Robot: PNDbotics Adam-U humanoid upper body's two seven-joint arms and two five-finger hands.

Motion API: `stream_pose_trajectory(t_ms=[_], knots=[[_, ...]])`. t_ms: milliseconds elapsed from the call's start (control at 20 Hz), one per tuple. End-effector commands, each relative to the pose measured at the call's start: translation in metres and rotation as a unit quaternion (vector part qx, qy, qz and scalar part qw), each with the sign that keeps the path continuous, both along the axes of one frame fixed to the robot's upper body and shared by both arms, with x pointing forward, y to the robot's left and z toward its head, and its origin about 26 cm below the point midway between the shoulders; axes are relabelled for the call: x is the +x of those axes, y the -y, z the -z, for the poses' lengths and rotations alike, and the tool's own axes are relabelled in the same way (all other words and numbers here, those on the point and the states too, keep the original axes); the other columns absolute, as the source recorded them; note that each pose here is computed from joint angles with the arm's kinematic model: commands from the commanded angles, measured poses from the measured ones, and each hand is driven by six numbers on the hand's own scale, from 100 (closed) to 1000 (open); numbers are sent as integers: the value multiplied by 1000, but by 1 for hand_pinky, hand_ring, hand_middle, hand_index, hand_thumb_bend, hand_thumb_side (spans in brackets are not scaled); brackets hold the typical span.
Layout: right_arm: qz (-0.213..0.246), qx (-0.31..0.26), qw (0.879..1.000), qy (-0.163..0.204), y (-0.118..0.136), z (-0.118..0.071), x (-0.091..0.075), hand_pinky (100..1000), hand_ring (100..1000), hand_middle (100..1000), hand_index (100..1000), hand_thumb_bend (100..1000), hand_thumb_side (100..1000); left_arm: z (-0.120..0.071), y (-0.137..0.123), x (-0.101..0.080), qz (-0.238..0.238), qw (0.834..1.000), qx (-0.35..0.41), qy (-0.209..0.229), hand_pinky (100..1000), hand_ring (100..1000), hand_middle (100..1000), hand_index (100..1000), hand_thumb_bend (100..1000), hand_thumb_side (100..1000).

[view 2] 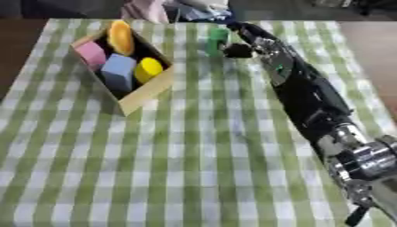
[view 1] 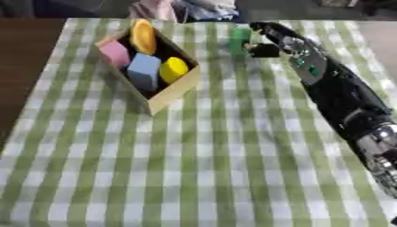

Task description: Pick up objects on the table and place them in the box.

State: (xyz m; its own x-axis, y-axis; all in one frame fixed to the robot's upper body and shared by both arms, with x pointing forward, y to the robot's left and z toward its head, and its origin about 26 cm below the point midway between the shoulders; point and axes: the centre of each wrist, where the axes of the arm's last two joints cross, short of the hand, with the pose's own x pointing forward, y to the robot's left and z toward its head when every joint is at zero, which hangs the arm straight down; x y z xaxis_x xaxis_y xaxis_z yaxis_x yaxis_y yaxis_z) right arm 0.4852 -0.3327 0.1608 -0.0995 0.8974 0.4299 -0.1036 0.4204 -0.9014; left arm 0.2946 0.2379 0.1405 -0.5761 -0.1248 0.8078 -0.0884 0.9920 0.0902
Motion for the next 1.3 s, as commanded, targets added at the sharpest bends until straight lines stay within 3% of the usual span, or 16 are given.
stream_pose_trajectory(t_ms=[50, 500, 1300], knots=[[-6, 2, 1000, 31, -1, -21, 3, 963, 973, 947, 1000, 100, 571, -5, 0, -1, 2, 1000, 7, 10, 670, 567, 722, 781, 126, 790], [-23, -5, 999, 49, -9, -30, 4, 964, 974, 947, 1000, 100, 526, -5, 0, -2, 3, 1000, 7, 10, 671, 568, 722, 781, 124, 791], [-6, -23, 1000, 6, -12, -5, 6, 957, 962, 946, 1000, 100, 666, -4, 2, -2, 7, 1000, 7, 9, 672, 567, 722, 782, 121, 793]])
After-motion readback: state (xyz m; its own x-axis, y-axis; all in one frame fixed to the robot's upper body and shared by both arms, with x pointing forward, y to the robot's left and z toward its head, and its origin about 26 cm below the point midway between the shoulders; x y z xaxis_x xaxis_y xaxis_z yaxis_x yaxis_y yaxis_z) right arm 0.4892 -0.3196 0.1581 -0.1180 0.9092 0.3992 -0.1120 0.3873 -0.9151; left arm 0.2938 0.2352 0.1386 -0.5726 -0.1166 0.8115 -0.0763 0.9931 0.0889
